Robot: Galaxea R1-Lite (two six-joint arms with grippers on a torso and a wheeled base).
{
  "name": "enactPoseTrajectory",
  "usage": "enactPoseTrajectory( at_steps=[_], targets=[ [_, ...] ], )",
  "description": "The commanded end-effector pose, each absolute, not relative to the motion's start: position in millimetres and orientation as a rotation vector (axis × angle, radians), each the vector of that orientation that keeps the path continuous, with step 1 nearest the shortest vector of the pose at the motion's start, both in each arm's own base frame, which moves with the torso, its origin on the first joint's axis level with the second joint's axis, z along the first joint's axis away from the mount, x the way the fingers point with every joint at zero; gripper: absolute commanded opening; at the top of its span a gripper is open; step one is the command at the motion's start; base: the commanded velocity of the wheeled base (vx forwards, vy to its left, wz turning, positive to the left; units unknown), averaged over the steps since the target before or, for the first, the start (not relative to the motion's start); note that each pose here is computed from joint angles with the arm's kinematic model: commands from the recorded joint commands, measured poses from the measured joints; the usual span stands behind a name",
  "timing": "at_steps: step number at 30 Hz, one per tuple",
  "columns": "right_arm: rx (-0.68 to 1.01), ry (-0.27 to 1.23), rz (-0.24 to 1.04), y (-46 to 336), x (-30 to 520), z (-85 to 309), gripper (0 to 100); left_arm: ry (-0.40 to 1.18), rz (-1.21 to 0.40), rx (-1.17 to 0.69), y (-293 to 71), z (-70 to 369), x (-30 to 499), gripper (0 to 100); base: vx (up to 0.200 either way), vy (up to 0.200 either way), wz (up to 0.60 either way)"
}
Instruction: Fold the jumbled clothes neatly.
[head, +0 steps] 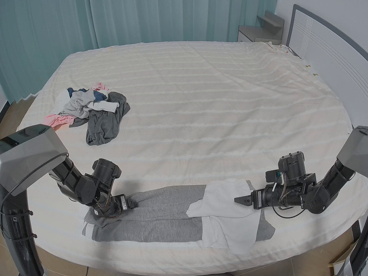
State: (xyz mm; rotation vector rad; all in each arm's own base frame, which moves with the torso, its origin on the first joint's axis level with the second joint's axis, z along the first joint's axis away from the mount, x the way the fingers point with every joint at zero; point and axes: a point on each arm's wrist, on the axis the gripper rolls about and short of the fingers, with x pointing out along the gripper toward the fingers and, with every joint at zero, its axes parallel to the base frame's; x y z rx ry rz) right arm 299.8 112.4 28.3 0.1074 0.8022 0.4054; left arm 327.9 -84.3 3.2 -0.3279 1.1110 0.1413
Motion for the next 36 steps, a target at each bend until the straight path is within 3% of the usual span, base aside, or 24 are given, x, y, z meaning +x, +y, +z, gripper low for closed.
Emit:
enactPoseTrajectory(
  at_steps=[1, 13, 17, 20, 29, 36],
  targets=[
    [0.114, 0.860, 0.303, 92, 307, 8, 100, 1.107, 0.142, -0.329, -83, 1, 326, 100, 0.000, 0.000, 0.00],
    [0.116, 0.911, 0.175, 68, 280, 2, 100, 1.100, 0.141, -0.334, -82, 1, 326, 100, 0.000, 0.000, 0.00],
    [0.232, 0.752, 0.184, 77, 280, 33, 100, 1.057, 0.128, -0.348, -82, 7, 328, 100, 0.000, 0.000, 0.00],
    [0.301, 0.683, 0.214, 83, 272, 58, 100, 0.944, 0.073, -0.407, -79, 49, 325, 100, 0.000, 0.000, 0.00],
    [0.379, 0.710, 0.187, 79, 250, 60, 100, 0.883, 0.075, -0.395, -41, 116, 295, 100, 0.000, 0.000, 0.00],
    [0.399, 0.720, 0.192, 78, 227, 65, 100, 0.984, 0.039, -0.229, -10, 124, 259, 100, 0.000, 0.000, 0.00]
  ],
)
